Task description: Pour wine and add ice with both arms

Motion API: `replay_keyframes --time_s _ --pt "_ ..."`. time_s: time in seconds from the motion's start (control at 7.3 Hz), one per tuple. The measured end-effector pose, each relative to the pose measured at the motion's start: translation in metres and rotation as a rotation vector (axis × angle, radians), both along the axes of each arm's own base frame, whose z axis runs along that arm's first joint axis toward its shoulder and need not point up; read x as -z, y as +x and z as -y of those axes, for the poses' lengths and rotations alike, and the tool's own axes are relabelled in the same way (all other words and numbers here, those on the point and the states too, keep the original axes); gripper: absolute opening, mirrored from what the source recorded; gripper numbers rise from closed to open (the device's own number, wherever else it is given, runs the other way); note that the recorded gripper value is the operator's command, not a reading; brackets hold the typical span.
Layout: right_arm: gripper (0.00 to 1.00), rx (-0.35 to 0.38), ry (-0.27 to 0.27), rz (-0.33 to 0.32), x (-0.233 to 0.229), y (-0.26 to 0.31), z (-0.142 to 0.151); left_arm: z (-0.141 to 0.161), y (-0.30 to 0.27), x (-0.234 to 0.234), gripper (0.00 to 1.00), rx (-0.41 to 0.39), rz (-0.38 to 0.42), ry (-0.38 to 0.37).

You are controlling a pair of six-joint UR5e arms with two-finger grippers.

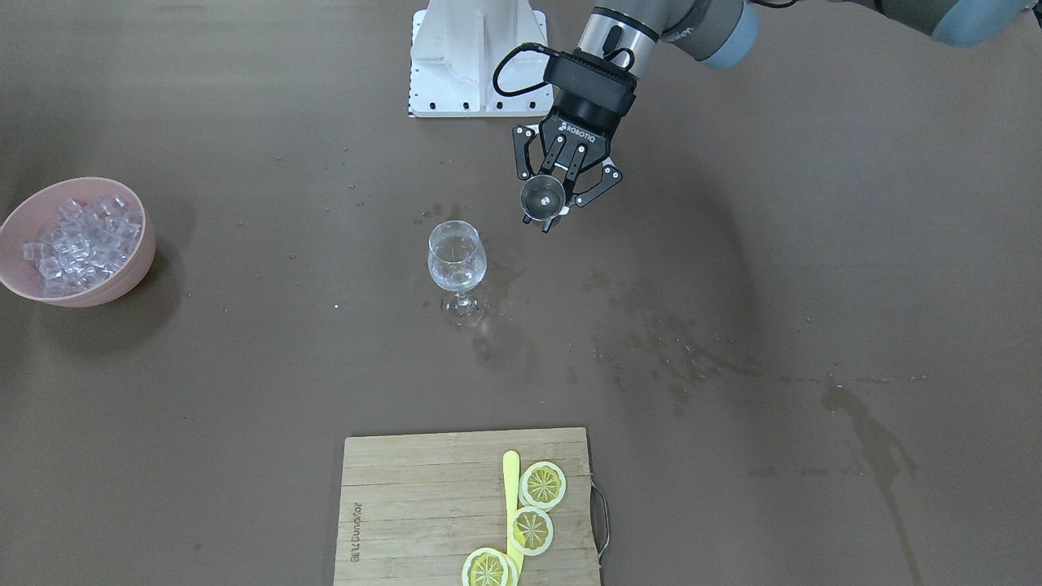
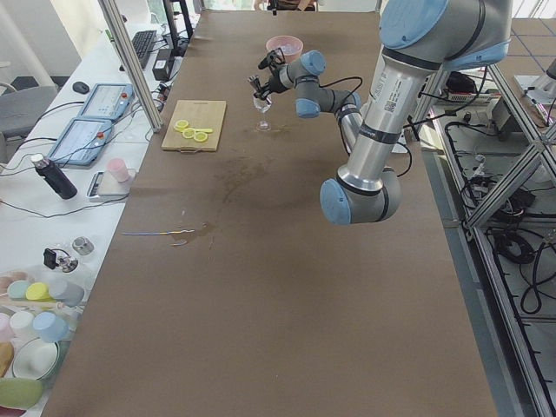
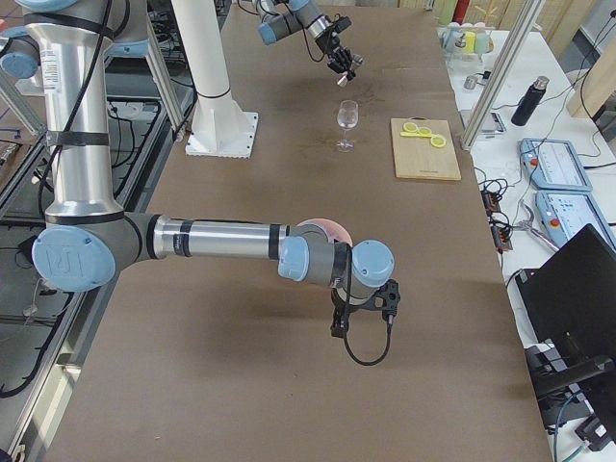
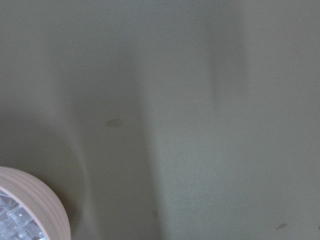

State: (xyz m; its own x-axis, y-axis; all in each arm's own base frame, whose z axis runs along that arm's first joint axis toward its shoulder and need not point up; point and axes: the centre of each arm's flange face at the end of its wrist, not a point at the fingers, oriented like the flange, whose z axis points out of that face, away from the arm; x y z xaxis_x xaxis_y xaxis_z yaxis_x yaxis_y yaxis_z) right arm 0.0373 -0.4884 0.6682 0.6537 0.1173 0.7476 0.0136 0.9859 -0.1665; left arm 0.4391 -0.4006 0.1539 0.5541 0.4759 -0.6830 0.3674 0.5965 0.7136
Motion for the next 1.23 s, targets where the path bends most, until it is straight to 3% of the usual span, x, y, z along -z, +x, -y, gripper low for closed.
replay_keyframes --time_s 0.82,1.23 --pt "1.00 -0.004 -0.004 0.010 0.001 -0.001 0.001 -0.008 0.016 0.016 0.00 -0.051 0.081 -0.036" --pt "1.00 -0.004 -0.009 0.010 -0.002 -0.001 0.000 -0.028 0.025 0.033 0.00 -0.090 0.115 -0.057"
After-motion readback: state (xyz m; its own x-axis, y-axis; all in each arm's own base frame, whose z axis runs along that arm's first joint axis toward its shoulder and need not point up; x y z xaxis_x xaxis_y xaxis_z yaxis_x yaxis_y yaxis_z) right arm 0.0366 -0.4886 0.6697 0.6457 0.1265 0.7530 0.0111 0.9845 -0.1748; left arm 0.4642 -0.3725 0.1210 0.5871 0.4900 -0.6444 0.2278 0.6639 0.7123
